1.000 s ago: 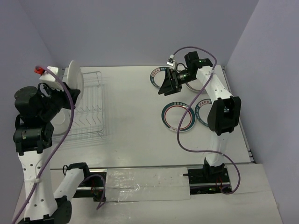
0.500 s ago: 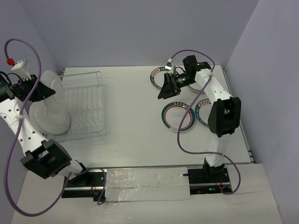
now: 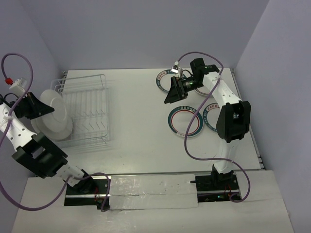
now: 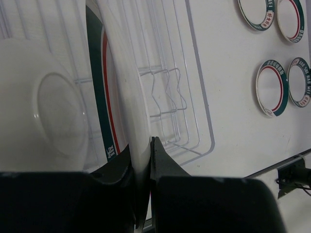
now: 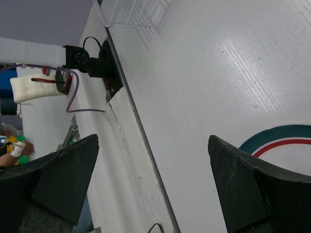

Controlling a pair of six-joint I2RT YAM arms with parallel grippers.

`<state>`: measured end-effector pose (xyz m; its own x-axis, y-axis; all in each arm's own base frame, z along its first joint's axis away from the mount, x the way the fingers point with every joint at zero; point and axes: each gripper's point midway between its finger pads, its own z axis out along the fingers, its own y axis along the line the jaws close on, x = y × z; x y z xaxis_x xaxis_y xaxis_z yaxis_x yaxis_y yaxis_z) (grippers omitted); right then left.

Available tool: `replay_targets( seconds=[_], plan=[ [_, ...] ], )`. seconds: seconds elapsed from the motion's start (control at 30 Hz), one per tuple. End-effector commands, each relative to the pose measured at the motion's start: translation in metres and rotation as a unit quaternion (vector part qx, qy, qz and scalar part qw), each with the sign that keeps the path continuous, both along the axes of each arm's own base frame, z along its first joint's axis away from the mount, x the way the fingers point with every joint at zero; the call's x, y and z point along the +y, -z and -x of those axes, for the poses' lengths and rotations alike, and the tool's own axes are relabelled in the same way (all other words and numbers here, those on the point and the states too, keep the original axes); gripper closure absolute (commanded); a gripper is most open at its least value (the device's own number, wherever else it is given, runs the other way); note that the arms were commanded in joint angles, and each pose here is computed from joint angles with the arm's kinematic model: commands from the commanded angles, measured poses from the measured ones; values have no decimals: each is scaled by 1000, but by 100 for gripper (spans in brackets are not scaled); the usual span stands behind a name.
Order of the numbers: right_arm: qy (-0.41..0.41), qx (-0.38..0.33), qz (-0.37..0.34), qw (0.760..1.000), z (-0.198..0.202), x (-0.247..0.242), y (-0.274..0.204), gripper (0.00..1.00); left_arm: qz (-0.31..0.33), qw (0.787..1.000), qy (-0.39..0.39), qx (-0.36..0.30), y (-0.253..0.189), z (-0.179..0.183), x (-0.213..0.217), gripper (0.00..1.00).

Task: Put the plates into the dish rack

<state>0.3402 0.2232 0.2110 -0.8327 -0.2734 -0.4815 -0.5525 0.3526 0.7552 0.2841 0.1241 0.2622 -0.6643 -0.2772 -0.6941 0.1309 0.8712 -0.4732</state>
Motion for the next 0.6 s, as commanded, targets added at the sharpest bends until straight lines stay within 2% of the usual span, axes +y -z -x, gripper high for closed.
replay_targets(
  seconds=[0.0,0.23,0.37,0.47,0.57],
  plan=[
    [-13,-30,-17,999,3,4,-13,0,7,1000,18,-24,-1,0,-6,100],
    [-15,-26,-12,999,5,3,-6,0,30,999,12,1,23,-4,-1,100],
    [-15,-24,-10,1000,6,2,-3,0,16,1000,0,5,34,-8,8,98],
    [-15,-26,-7,1000,5,2,-3,0,3,1000,-12,8,42,-10,15,88],
    [-13,-27,-1,1000,3,1,-1,0,-3,1000,-16,15,50,-10,17,66]
  ],
)
